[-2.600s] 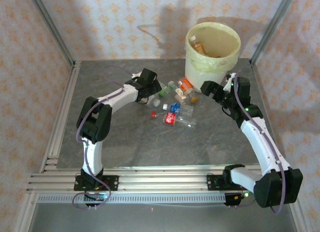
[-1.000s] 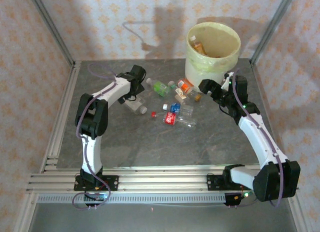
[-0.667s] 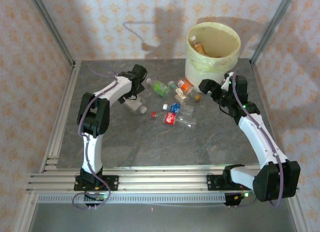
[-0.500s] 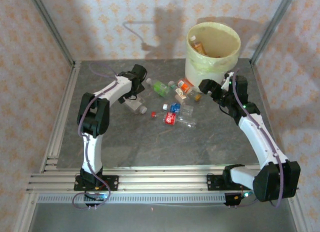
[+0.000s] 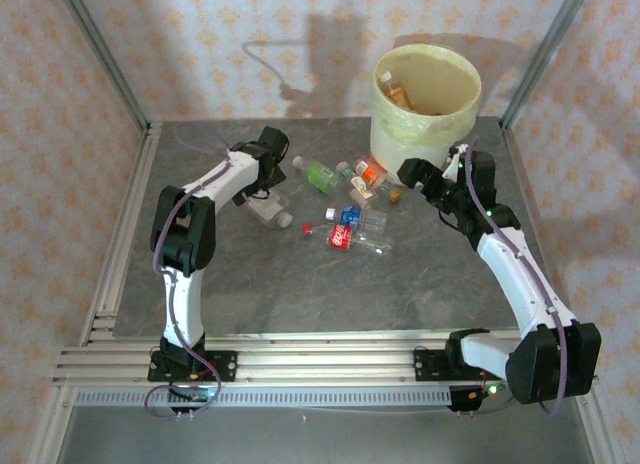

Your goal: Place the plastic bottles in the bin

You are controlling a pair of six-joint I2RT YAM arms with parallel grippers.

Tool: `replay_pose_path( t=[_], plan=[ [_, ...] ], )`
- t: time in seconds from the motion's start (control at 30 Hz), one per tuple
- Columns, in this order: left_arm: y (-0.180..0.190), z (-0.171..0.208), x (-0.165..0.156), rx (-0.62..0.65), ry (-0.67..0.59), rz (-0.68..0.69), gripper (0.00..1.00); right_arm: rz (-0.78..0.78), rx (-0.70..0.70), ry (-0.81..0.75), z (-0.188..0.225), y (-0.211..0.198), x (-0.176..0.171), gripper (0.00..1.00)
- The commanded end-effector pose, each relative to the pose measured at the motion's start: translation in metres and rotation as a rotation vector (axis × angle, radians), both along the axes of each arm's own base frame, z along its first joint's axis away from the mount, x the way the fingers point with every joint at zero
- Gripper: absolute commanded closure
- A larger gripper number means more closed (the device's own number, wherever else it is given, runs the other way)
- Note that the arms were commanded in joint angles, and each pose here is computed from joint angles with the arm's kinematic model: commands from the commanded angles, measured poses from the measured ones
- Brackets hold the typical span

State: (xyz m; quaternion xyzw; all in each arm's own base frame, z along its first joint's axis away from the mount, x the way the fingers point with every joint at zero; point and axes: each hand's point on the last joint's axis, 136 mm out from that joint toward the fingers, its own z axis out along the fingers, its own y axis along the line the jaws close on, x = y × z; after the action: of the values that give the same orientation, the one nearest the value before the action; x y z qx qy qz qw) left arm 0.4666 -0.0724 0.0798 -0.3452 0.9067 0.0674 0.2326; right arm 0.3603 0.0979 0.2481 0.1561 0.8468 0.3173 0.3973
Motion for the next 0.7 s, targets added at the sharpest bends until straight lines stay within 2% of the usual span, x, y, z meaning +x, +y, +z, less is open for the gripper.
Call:
replay_pose_path(
  t=[0.0,0.47,0.67],
  plan=[
    [0.006,0.007,-0.007,0.003,0.008,0.017,0.0,-0.004,-0.012,-0.024,0.006,-0.002,-0.005,0.04],
    [0.005,-0.041,0.0,0.006,0.069,0.043,0.0,-0.002,-0.028,-0.021,0.005,-0.004,-0.007,0.04],
    [0.006,-0.035,0.003,0.017,0.041,0.008,0.1,-0.002,-0.029,-0.024,0.006,-0.004,-0.006,0.04]
  ],
)
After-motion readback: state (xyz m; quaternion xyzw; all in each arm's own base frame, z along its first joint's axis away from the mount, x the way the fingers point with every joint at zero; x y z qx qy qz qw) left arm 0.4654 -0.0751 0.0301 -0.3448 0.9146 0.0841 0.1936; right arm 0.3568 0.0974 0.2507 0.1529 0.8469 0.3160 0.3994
